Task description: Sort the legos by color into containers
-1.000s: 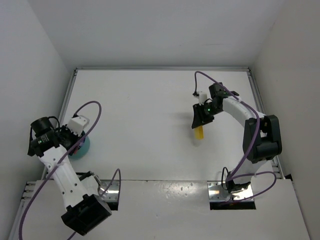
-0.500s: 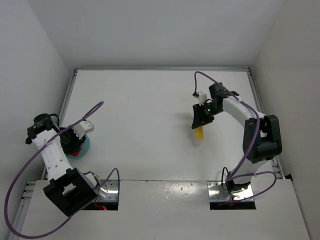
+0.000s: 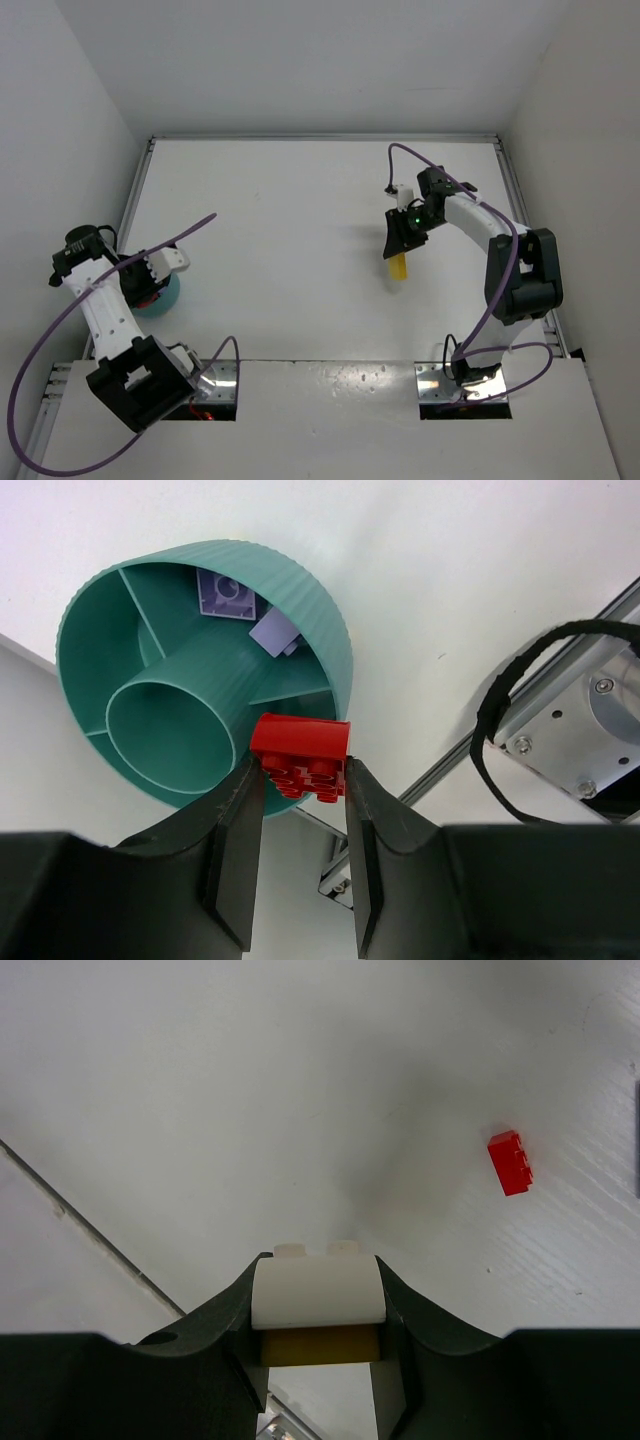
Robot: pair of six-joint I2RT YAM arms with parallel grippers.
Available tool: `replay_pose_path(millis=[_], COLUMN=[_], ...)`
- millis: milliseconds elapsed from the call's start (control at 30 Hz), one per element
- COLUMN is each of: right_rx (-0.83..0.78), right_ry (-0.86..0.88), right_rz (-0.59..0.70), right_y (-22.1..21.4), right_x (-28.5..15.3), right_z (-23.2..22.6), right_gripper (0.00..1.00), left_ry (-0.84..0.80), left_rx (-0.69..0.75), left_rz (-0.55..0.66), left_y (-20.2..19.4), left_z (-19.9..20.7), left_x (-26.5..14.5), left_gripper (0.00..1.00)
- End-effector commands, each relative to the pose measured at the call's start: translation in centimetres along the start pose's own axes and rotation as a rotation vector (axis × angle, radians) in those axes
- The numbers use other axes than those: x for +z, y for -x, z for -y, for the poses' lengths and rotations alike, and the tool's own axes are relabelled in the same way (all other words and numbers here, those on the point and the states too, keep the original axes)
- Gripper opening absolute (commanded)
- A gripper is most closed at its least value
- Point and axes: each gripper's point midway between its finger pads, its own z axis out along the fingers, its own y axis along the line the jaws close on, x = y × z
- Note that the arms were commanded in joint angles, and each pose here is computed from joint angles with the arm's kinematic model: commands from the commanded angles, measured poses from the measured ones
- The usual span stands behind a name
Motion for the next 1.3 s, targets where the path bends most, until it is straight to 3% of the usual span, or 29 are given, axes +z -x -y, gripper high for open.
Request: replay_pose_path(millis=[0,367,933,1133,1267], right_rx=[-0.023,-0.022,-0.017,-0.012,-0.012], right_ry=[0.018,0.021,0.032,0.033,0.033], right_rz=[0.029,0.014,0.008,0.000,0.000], right_y=[1.0,0.5,0.2,-0.2,-0.2], right_x=[-0.4,-0.3,-0.2,0.0,0.0], right_z=[-0.4,-0.4,-0.5,-0.5,-0.5], right_gripper=[0.00,0.00,0.00,0.00,0.00], left_ry=[0.007,-0.036,-0.035,-0.039,-0.050], left_rx=[0.052,0.097,0.187,0.196,0.181], left_rz=[0.016,-0.006,-0.014,-0.024,-0.022], left_y=[0.3,-0.4,-0.5,-0.7,-0.8], left_z=[-0.8,-1.0,-2.4,-2.7,-2.3], left_x=[-0.5,0.1,-0.2,-0.3,0.0], left_gripper=[0.00,0.09,0.09,0.15,0.26])
